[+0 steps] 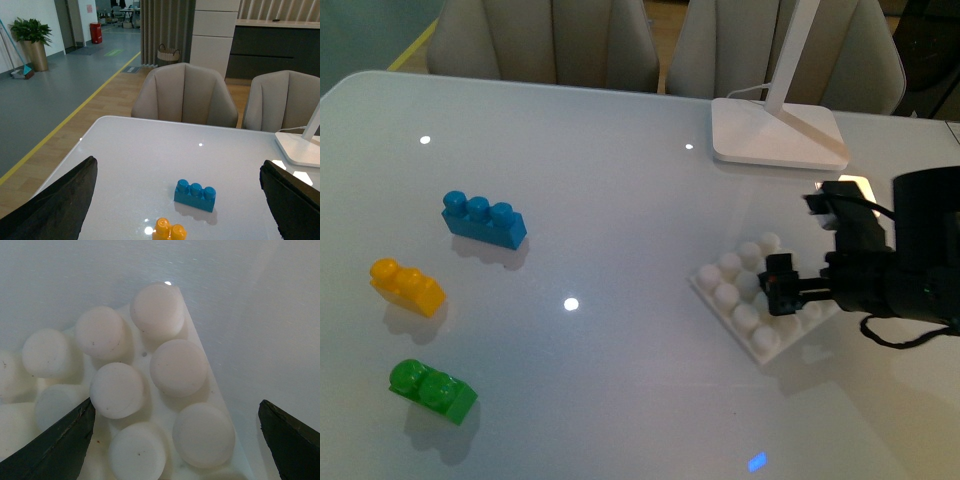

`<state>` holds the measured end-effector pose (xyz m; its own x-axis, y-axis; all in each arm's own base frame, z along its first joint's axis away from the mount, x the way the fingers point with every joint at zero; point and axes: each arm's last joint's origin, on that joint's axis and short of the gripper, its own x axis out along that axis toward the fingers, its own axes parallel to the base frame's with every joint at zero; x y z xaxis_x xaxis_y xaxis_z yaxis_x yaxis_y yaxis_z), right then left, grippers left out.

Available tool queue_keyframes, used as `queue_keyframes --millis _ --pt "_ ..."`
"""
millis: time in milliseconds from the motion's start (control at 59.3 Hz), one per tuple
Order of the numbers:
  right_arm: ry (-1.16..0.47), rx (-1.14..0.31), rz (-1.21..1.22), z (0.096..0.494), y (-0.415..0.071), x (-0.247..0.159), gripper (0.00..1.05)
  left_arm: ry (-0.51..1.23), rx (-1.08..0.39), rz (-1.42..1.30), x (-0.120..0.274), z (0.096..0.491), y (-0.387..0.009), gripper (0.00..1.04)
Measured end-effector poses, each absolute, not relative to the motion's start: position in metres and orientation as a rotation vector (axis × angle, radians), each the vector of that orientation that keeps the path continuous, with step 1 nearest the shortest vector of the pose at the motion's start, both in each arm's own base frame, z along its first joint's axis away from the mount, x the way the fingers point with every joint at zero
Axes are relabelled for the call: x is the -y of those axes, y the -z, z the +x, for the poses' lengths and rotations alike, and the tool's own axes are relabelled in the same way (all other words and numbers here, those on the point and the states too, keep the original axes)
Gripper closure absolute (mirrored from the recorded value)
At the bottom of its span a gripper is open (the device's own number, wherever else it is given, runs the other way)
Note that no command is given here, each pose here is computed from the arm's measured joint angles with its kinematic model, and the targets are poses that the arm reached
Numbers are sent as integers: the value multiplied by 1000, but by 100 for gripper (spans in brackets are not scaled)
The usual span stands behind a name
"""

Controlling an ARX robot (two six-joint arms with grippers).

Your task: Insert yellow block into base center

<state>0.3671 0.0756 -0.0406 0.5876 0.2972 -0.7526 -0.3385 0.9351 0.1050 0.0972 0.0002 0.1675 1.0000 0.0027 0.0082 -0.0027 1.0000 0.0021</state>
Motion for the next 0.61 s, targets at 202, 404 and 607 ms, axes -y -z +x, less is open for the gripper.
queue_keyframes --millis 202,404,607 --pt "-495 -892 -145 383 37 -116 9 -3 8 2 0 97 -168 7" --pt "-665 -913 -258 390 33 -146 9 -3 8 2 0 97 -168 7" --pt "-838 -918 -346 392 33 -172 9 -3 8 2 0 97 -168 7"
